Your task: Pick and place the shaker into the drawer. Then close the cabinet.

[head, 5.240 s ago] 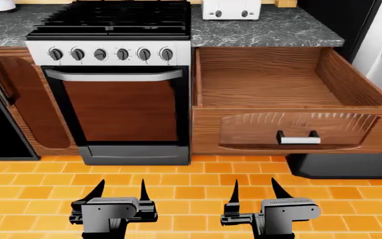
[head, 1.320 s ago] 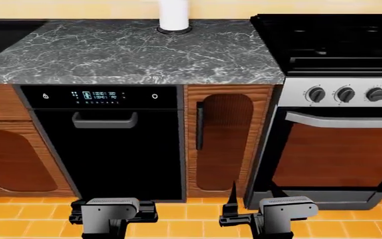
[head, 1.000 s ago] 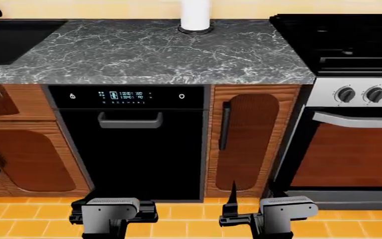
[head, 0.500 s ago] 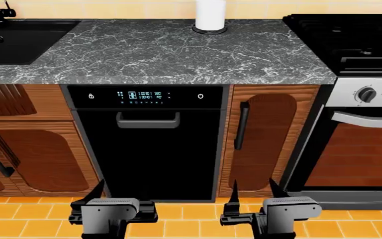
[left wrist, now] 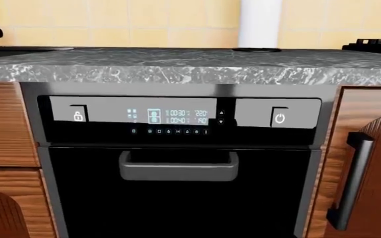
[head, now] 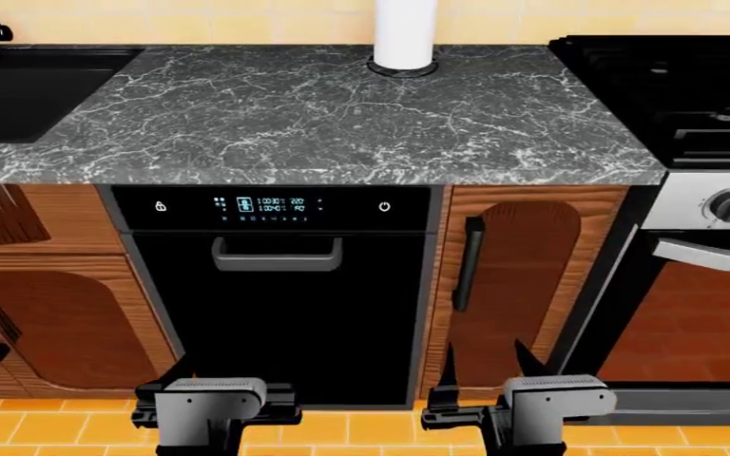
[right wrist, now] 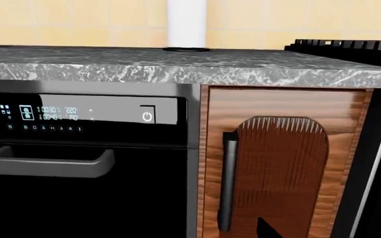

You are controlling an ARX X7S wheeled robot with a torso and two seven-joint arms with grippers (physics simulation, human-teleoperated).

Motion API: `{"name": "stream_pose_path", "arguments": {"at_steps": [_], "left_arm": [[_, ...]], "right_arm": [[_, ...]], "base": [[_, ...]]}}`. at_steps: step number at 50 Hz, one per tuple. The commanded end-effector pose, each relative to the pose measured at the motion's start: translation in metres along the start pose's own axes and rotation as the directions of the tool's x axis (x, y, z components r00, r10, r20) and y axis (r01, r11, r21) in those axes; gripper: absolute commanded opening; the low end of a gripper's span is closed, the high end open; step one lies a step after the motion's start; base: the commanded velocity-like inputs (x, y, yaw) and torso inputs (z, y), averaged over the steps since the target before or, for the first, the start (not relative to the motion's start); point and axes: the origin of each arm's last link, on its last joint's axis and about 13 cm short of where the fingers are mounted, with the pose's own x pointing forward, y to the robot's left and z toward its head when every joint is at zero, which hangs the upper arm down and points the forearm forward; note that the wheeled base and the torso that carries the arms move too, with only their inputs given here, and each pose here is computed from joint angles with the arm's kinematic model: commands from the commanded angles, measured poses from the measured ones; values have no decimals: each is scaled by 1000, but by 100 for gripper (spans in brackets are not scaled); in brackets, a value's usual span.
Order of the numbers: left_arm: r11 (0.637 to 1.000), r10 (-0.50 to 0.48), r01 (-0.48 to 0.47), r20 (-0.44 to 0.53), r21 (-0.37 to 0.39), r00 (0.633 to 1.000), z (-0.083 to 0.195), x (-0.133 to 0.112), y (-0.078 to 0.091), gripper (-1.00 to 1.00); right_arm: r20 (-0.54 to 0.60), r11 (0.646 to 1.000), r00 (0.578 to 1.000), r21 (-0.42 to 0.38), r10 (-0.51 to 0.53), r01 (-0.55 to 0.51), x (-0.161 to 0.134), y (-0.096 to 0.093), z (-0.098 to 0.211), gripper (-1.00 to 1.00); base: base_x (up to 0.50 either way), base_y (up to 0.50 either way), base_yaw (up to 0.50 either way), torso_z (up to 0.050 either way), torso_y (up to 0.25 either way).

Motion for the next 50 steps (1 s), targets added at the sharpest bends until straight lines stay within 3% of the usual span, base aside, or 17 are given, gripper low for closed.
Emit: {"name": "stream_pose_path", "arguments": {"at_steps": [1,16,19,22,27,31,50], "left_arm": [[1000,-4,4,3,0,1000,0,0,0,100],[1000,-4,4,0,5,1000,0,1,0,100],[1000,-9,9,10,-20,1000,5,2,2,100],[1000,-1,2,60,-10,998,23,2,4,100],[1000,-3,0,190,16,982,80,1,8,100],[999,0,-11,245,43,970,110,0,12,100],[993,42,-83,389,89,920,173,-18,24,100]], "right_arm": [[2,1000,1000,3,0,0,0,0,0,100],[2,1000,1000,4,-8,8,1,0,0,100],[4,998,1000,57,-13,12,3,-2,5,100],[23,997,1000,82,-16,14,4,-5,18,100],[63,995,998,101,-14,8,6,-8,65,100],[108,995,994,97,-23,12,6,-10,102,100],[288,995,956,95,-57,30,-16,-16,170,100]], "base": [[0,0,0,0,0],[0,0,0,20,0],[0,0,0,0,0],[0,0,0,0,0],[0,0,0,0,0],[0,0,0,0,0],[0,0,0,0,0]]}}
